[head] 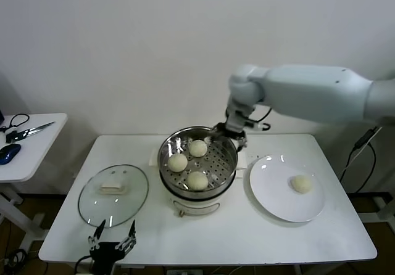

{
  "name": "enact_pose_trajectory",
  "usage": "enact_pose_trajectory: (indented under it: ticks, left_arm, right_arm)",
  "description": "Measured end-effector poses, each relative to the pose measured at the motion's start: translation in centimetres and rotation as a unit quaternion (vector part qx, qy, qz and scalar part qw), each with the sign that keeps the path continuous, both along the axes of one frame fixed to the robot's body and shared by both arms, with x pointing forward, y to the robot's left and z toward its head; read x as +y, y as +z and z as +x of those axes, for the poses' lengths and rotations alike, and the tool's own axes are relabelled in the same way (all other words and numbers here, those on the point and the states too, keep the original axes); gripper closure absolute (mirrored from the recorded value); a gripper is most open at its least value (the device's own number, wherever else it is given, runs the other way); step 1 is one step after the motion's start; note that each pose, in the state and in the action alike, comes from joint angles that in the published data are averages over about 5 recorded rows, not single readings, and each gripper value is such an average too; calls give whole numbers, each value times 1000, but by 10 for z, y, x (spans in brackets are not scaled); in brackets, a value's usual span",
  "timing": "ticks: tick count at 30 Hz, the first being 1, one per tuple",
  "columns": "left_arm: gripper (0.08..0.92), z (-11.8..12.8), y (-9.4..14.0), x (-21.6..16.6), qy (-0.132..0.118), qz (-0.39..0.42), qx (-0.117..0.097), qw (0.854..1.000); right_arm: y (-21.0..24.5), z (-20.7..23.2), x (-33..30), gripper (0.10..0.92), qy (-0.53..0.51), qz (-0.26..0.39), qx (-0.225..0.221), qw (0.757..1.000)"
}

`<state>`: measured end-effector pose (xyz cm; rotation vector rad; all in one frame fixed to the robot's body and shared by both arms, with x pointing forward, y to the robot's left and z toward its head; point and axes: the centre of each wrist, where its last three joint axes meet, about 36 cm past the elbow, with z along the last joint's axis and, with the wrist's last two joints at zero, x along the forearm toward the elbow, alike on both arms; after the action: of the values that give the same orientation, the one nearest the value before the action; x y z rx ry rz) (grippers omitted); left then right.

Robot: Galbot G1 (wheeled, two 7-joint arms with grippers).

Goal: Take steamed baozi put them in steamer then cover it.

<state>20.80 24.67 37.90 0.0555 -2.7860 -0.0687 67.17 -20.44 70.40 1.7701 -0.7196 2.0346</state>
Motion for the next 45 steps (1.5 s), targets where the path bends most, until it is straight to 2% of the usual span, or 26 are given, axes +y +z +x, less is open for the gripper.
enact_pose_trajectory:
  ticks: [9,16,31,45]
  left_arm:
    - [177,3,2,0,-3,-6,1,1000]
    - [177,1,0,1,-2,-6,4,1000]
    - [177,-2,-2,2,3,-3,9,1000]
    - [177,-4,-4,3,5,0,12,1000]
  right_arm:
    - [-34,-5,-138,200,-205,12,18,979]
    - [-89,-13,-194,200,-295,11,28,955]
    - [-182,-20,-237,200,-394,10,34,919]
    - [-229,-18,-240,200,-431,25,39,901]
